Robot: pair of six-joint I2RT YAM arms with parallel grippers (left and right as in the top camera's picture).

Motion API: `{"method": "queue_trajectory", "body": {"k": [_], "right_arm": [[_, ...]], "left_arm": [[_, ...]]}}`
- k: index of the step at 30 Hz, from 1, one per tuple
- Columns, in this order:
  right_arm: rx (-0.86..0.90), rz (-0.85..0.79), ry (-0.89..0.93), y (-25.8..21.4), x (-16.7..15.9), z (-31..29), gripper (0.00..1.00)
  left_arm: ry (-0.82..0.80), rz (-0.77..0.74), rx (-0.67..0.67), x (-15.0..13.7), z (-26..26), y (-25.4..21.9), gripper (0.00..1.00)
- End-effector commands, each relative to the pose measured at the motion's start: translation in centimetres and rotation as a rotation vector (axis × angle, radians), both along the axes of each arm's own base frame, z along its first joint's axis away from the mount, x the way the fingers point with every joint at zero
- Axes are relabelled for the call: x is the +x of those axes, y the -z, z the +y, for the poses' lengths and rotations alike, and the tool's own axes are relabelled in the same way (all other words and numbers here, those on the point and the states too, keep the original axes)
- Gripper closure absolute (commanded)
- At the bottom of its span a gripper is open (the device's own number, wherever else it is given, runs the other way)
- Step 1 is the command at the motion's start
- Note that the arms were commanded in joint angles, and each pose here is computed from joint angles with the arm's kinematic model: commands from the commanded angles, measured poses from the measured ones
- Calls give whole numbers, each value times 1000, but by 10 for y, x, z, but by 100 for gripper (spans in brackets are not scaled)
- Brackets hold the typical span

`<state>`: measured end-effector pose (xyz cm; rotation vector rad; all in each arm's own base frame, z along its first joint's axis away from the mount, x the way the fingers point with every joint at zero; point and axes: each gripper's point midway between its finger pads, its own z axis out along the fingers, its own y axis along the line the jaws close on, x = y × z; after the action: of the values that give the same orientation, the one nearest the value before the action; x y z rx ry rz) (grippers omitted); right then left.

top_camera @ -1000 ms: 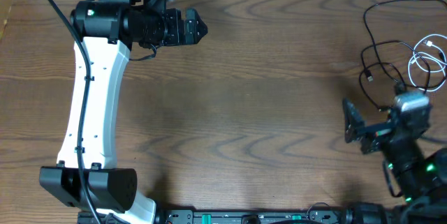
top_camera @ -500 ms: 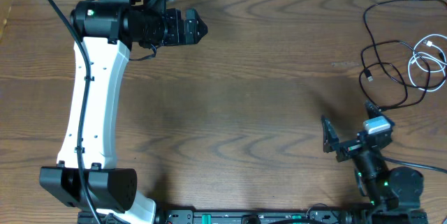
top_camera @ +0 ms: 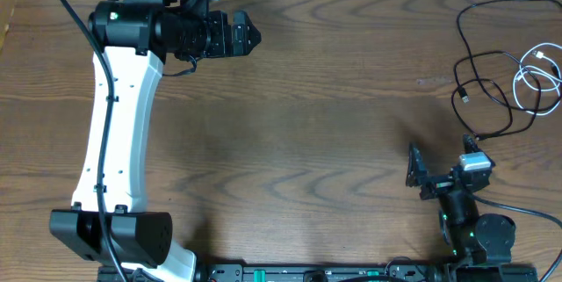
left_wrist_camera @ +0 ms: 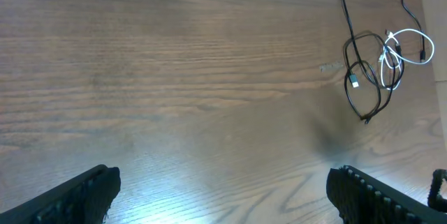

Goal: Untangle cables

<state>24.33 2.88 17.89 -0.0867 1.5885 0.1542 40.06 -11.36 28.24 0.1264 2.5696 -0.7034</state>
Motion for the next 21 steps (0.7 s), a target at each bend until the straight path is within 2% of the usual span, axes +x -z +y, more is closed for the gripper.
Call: {"method": "queue_trajectory", "body": {"k": [1,21], "right_arm": [[8,37,87,17,3,-14,1],[6,58,96,22,3,-16,1]], "left_arm": [[-6,1,7,0,1,0,0],[-6,1,7,0,1,0,0]]}}
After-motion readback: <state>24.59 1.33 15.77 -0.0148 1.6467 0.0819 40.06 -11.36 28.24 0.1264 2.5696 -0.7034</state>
